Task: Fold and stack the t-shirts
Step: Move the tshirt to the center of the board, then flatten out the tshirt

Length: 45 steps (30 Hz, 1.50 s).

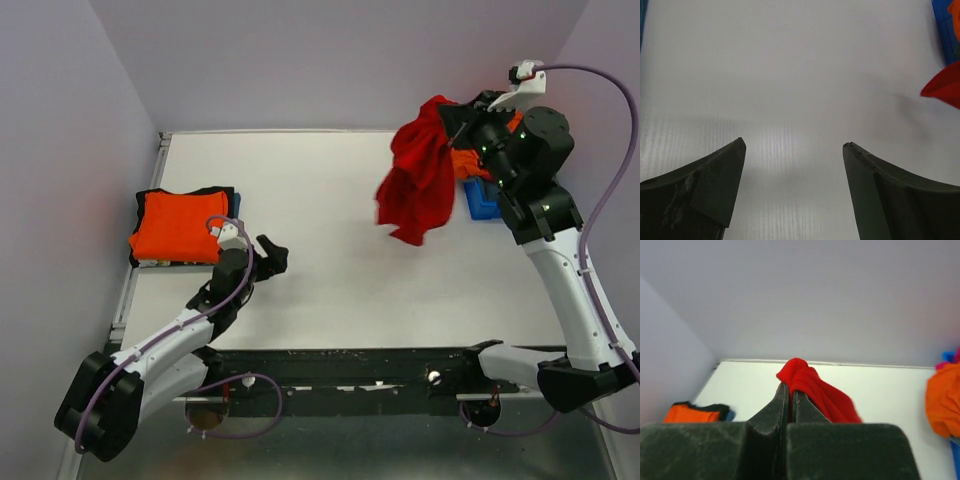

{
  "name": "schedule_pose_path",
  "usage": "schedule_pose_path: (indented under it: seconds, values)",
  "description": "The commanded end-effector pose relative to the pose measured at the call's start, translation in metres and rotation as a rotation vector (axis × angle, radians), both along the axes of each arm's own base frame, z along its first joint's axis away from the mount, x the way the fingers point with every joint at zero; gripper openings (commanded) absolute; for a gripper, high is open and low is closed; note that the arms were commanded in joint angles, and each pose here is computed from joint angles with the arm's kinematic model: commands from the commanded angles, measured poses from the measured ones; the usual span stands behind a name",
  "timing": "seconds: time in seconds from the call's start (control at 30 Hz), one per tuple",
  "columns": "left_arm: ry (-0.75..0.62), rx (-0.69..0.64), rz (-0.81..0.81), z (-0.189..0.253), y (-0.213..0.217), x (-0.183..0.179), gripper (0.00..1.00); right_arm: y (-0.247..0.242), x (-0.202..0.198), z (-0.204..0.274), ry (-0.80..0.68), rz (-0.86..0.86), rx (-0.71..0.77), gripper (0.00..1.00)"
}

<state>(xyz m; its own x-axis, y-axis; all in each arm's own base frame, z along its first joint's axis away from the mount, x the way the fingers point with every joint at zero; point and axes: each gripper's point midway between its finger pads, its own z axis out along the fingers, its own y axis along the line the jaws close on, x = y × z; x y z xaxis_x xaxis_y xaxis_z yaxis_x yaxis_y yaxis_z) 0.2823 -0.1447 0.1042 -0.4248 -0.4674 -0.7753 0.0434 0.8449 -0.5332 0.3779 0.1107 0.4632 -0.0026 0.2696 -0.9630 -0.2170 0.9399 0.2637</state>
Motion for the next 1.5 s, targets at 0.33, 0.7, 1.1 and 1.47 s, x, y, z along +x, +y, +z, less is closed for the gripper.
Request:
schedule_pose_path:
  seconds: [0.33,0.7,1.1,1.47]
  values:
    - [-0.055,-0.005,-0.046,0.019,-0.008,-0.002,0.92,0.038,-0.044,-0.194,0.359,0.254,-0.07,0.76]
    - [-0.051,0.06,0.034,0.023,0.009,0.001,0.92,0.083,-0.067,-0.301,0.531,0.463,-0.055,0.75]
    - [-0.009,0.074,0.069,0.015,0.022,-0.011,0.92,0.095,-0.061,-0.382,0.715,0.412,-0.074,0.68]
    - [0.04,0.131,0.171,0.004,0.037,-0.003,0.93,0.114,-0.074,-0.417,0.855,0.46,-0.066,0.61]
